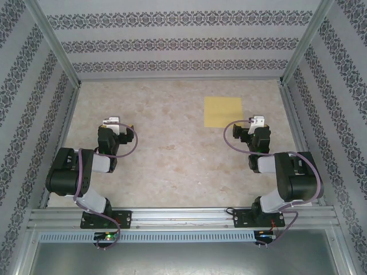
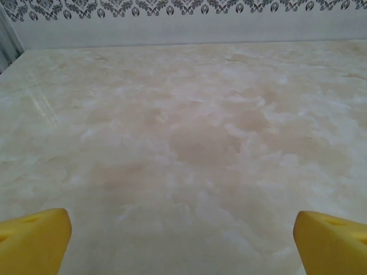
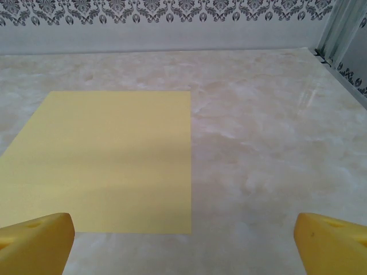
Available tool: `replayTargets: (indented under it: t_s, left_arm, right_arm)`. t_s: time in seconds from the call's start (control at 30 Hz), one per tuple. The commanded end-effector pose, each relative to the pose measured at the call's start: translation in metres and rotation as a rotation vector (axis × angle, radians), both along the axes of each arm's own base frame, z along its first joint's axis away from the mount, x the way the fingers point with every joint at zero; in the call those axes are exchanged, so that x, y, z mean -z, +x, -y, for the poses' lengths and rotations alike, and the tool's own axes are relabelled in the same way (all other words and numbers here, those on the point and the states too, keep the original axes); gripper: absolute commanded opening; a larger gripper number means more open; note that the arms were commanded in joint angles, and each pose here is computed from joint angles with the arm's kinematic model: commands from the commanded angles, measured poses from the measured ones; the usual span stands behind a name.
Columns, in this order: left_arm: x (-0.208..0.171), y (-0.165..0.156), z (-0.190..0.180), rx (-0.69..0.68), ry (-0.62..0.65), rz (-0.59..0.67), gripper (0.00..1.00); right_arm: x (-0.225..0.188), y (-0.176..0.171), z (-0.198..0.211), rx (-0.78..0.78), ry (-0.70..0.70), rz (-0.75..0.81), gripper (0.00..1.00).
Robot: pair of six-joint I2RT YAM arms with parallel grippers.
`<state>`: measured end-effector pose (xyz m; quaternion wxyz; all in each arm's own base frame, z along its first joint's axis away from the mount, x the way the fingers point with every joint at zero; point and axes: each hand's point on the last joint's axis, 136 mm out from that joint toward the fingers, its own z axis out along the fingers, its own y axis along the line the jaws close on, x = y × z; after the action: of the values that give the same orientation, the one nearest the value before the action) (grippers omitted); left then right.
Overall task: Fold a paper plane with a square sheet of paper (fold left side to right side)
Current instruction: Move the square sheet of paper to the center of the table.
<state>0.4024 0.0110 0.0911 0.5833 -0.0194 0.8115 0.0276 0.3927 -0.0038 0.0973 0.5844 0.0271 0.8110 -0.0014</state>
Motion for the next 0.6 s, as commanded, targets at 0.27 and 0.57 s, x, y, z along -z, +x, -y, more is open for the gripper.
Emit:
replayTargets:
  t_s: [0.27,0.57]
  left_arm:
    - [0.0029,-0.0019,-0.0024,-0.002,-0.014,-0.013,1.00]
    - [0.0029,-0.0020,-0.0024,-0.002,-0.013,-0.014,1.00]
  right_arm:
    - [-0.0099,0.0060,-0.0027,-0.015,-0.004,0.029,0.98]
    - [-0.0095,0.0061,-0.0022,-0.013,0.000,0.028,0.98]
